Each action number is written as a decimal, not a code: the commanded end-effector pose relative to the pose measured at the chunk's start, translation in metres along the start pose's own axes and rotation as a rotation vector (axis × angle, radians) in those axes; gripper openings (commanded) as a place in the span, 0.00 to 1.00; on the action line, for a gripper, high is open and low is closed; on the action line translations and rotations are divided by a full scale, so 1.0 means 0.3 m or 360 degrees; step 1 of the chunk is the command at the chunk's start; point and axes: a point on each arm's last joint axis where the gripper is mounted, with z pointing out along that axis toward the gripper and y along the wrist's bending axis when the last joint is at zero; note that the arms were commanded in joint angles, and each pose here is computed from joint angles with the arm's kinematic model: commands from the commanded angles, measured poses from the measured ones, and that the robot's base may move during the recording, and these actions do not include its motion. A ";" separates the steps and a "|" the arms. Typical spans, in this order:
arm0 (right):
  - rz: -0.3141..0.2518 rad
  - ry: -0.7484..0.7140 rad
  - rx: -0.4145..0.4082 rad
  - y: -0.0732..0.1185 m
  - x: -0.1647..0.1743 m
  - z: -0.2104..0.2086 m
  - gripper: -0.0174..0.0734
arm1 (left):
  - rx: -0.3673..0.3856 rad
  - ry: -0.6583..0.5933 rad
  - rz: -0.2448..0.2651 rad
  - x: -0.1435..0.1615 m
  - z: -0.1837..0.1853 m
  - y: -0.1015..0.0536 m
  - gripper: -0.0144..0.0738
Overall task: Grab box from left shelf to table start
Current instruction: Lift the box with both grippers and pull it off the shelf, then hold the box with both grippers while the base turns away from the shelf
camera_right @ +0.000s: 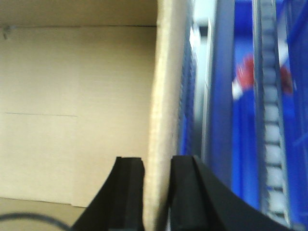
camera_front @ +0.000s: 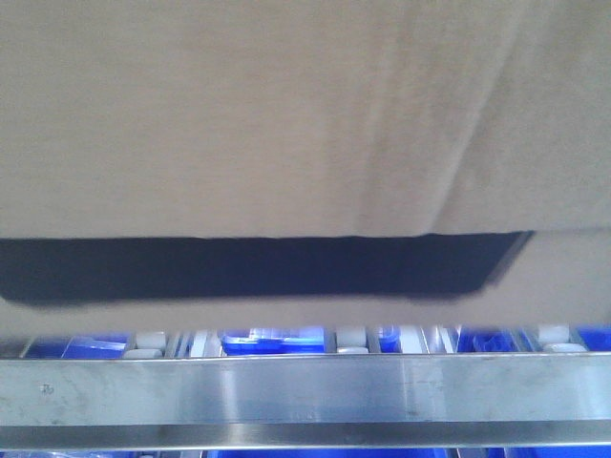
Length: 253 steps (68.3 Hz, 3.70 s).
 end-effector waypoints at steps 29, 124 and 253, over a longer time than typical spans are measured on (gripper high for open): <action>-0.0113 -0.0735 0.0000 -0.005 0.138 -0.313 0.25 | 0.0113 -0.0783 0.0048 0.116 -0.288 0.025 0.05; -0.0129 -0.0897 -0.0025 -0.002 0.197 -0.409 0.25 | 0.0166 -0.1058 0.0055 0.168 -0.387 0.031 0.05; -0.0129 -0.0899 -0.0026 -0.002 0.197 -0.409 0.25 | 0.0165 -0.1058 0.0053 0.169 -0.388 0.031 0.05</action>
